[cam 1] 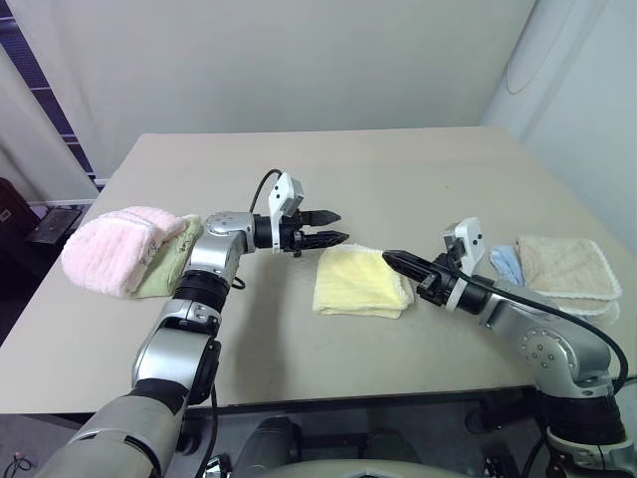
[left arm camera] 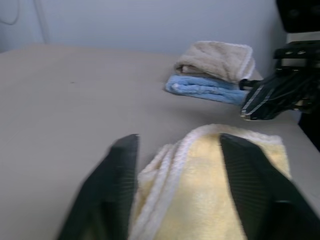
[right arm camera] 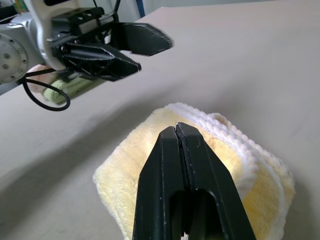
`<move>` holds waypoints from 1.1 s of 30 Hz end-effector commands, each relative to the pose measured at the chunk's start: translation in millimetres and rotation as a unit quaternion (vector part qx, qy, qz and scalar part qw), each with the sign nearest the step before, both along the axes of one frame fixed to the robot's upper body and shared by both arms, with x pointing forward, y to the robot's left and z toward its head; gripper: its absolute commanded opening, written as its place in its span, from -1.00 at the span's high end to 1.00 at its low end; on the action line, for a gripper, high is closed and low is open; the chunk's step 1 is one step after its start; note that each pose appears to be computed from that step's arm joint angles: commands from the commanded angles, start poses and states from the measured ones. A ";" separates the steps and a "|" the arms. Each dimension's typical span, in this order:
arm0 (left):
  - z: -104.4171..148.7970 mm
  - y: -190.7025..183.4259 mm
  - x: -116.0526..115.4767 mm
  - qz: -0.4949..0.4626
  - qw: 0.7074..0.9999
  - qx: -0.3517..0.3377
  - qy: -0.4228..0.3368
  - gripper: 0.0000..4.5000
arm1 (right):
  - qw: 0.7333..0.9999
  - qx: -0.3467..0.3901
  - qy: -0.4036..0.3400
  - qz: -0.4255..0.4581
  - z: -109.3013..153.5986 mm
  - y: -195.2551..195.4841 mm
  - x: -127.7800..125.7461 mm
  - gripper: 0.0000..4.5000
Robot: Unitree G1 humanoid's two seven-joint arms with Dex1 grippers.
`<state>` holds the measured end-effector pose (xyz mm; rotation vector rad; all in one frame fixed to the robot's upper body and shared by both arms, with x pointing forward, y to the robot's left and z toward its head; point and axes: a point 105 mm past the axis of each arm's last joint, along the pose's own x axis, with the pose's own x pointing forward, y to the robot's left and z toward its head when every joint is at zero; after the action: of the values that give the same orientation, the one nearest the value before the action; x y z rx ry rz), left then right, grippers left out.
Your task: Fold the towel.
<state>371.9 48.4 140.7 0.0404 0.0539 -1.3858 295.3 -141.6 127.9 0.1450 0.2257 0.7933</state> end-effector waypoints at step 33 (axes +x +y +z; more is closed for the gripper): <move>-63.6 -26.1 -12.7 -0.035 0.995 0.054 0.071 -0.57 | 0.995 0.065 0.072 -0.013 -36.7 -1.1 19.9 0.12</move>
<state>350.1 19.2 56.2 0.0347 0.3186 -1.4568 315.8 -142.5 65.7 0.3126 0.3807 0.7327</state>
